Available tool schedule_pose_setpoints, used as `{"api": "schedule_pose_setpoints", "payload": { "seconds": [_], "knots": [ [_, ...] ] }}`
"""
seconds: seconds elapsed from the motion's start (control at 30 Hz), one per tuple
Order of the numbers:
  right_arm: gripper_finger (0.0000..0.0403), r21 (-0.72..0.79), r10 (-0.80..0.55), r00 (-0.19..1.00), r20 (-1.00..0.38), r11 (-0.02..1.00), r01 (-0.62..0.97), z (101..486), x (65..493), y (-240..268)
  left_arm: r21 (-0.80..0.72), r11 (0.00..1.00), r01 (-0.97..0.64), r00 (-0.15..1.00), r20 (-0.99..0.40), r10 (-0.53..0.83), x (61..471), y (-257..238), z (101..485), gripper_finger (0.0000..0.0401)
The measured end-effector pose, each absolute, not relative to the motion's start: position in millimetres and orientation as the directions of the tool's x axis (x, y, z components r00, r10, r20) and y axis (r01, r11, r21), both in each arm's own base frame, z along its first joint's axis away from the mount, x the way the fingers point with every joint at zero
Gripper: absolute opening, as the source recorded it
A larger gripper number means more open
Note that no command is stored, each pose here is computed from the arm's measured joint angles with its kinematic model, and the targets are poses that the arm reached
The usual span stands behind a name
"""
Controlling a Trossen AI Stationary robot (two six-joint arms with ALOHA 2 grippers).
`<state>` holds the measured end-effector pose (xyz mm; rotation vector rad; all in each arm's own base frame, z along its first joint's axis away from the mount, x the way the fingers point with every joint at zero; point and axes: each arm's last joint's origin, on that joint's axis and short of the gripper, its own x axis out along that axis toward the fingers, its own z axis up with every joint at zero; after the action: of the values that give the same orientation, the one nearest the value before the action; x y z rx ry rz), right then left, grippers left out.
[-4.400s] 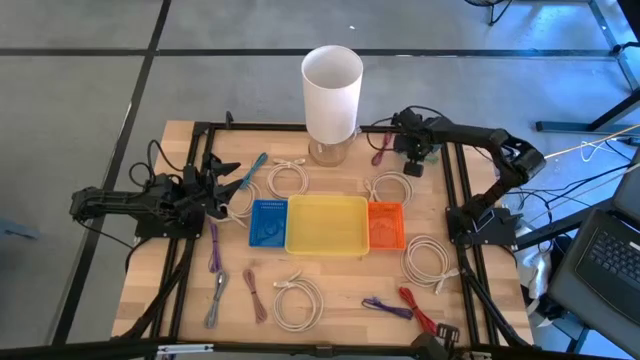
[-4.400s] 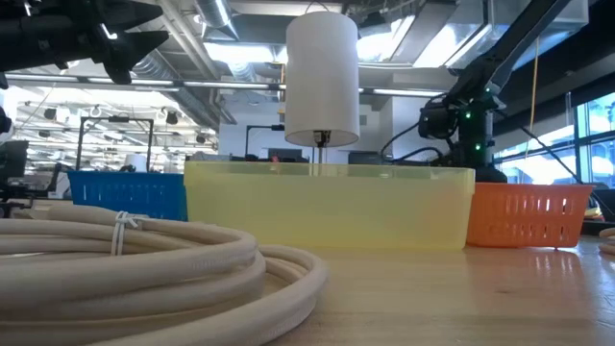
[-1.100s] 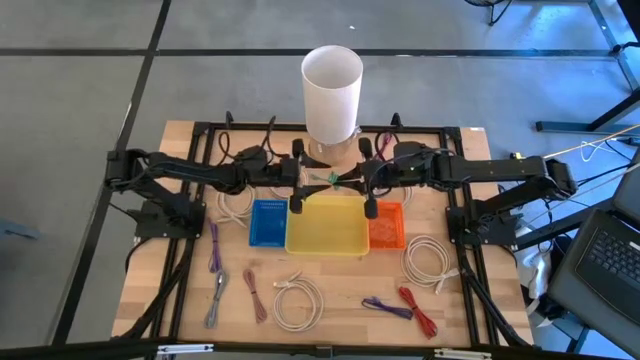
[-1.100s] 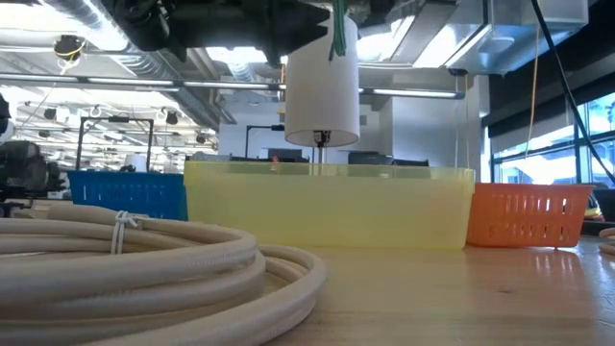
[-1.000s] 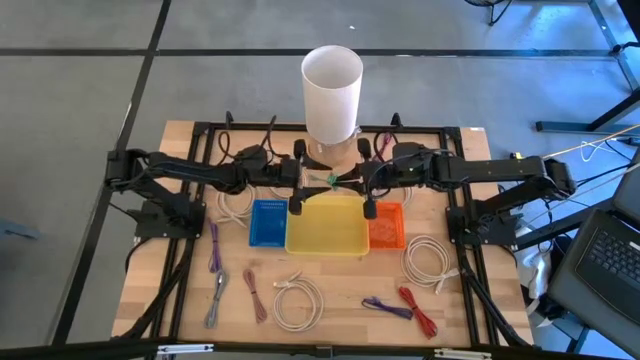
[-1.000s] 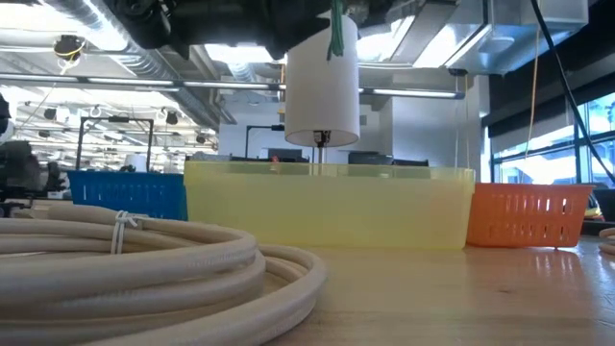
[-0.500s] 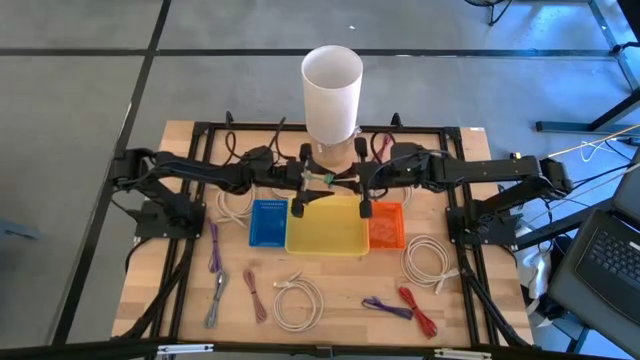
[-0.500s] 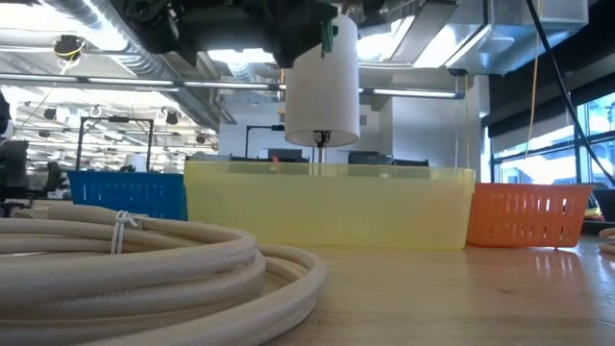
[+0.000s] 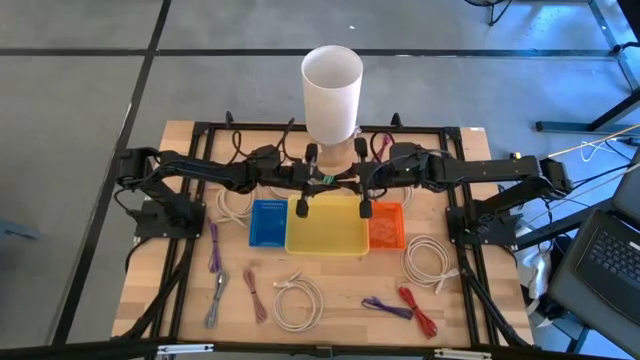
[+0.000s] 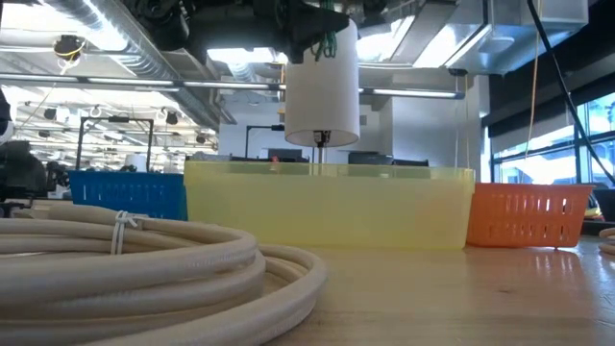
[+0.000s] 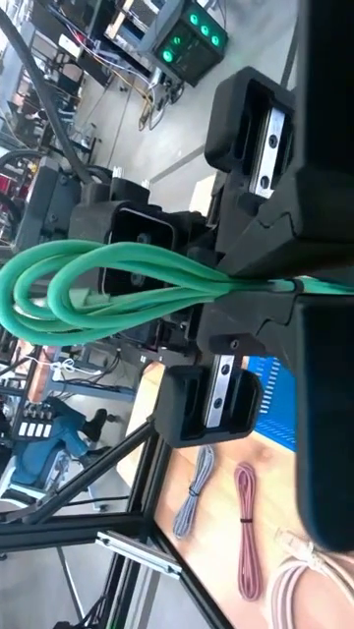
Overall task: Pick & Place USB Port
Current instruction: Put the green USB cable into the blue bin
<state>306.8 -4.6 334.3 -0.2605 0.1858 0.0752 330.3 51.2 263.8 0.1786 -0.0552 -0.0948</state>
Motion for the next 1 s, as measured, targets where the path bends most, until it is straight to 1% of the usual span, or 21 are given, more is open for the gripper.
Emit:
{"api": "schedule_pose_setpoints", "payload": {
  "seconds": [0.07,0.17,0.33,0.5,0.6,0.7,0.83,0.93,1.0],
  "knots": [
    [0.0022,-0.249,0.045,0.979,-0.197,0.964,-0.095,333.8,306.8,-6.0,0.166,0.982,0.091,0.994,0.038,-0.098,330.3,51.3,262.9,0.0018],
    [0.0061,-0.282,-0.004,0.979,-0.204,0.958,-0.055,333.1,306.6,-8.4,0.154,0.985,0.080,0.997,0.010,-0.083,326.3,52.0,265.8,0.0018],
    [0.0149,-0.462,-0.194,0.943,-0.269,0.886,0.051,327.0,304.3,-13.9,0.165,0.984,0.064,0.997,-0.047,-0.057,312.0,52.2,277.1,0.0018],
    [0.0231,-0.545,-0.363,0.890,-0.276,0.822,0.166,326.9,300.3,-18.3,0.227,0.973,-0.028,0.985,-0.158,0.065,291.7,50.8,286.5,0.0018],
    [0.0269,-0.593,-0.502,0.819,-0.278,0.760,0.265,327.0,295.6,-21.5,0.281,0.958,-0.063,0.966,-0.225,0.129,274.0,49.7,294.1,0.0018],
    [0.0293,-0.667,-0.667,0.684,-0.295,0.656,0.353,323.8,287.1,-26.5,0.332,0.941,-0.063,0.912,-0.364,0.189,253.3,47.6,292.5,0.0018],
    [0.0302,-0.764,-0.816,0.486,-0.313,0.520,0.382,315.1,274.8,-30.6,0.427,0.903,-0.046,0.780,-0.550,0.300,228.1,44.8,283.4,0.0018],
    [0.0303,-0.791,-0.865,0.379,-0.328,0.471,0.391,307.5,266.5,-31.9,0.512,0.855,0.078,0.664,-0.666,0.339,216.6,41.0,272.2,0.0018],
    [0.0303,-0.783,-0.871,0.343,-0.352,0.475,0.402,302.8,261.9,-32.3,0.559,0.806,0.194,0.601,-0.717,0.353,213.8,38.1,265.2,0.0018]
  ]
}}
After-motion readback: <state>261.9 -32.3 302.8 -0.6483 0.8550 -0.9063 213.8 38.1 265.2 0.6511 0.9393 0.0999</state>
